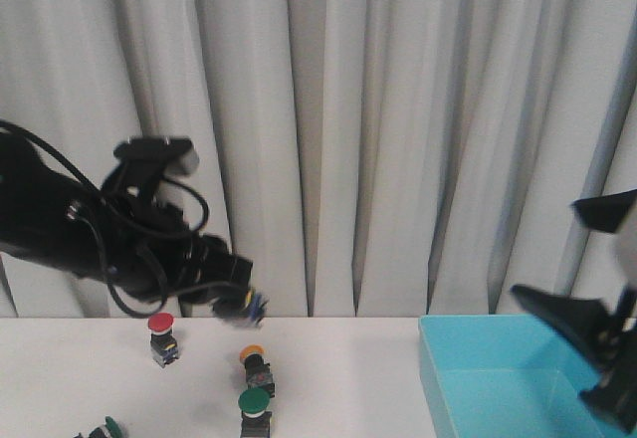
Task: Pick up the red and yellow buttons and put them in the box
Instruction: 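Lift the yellow button with the left gripper toward the right gripper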
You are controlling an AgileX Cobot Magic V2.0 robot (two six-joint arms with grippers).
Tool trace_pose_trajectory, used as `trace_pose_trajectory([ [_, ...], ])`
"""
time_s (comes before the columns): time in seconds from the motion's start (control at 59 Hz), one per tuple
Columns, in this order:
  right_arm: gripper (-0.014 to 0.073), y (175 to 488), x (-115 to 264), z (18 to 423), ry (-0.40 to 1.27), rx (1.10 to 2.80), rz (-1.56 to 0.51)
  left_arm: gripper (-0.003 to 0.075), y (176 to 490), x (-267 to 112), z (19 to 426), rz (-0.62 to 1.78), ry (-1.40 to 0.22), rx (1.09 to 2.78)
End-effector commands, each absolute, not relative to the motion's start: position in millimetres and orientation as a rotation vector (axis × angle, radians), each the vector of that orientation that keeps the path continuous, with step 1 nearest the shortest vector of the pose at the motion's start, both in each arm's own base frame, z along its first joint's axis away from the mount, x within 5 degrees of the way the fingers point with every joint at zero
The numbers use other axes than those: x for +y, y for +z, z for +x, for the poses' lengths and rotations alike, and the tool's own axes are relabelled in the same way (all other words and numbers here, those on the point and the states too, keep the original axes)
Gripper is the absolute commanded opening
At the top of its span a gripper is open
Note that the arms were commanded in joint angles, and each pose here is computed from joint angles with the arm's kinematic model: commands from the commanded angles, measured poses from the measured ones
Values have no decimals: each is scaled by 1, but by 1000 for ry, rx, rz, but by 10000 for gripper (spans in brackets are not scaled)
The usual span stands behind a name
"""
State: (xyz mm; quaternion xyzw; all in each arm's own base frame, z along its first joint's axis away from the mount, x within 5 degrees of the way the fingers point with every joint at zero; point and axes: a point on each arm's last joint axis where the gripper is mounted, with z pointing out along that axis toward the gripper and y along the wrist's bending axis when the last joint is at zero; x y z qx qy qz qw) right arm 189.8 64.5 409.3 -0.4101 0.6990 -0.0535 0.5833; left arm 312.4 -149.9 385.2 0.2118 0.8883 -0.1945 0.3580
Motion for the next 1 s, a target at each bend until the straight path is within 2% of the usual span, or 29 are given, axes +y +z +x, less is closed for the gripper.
trace_pose_trajectory([
  [0.0, 550, 418, 75, 196, -173, 1523, -1006, 18, 434, -151, 289, 551, -655, 2042],
  [0.203, 550, 411, 106, 205, -114, 1449, -1081, 21, 452, -160, 272, 562, -907, 1954],
  [0.356, 550, 410, 120, 205, -106, 1393, -1117, 21, 456, -167, 263, 661, -1025, 1898],
  [0.61, 550, 407, 125, 213, -92, 1396, -1085, 22, 463, -173, 255, 776, -1112, 1779],
  [0.983, 550, 406, 139, 208, -105, 1322, -1179, 26, 463, -173, 254, 804, -1102, 1772],
])
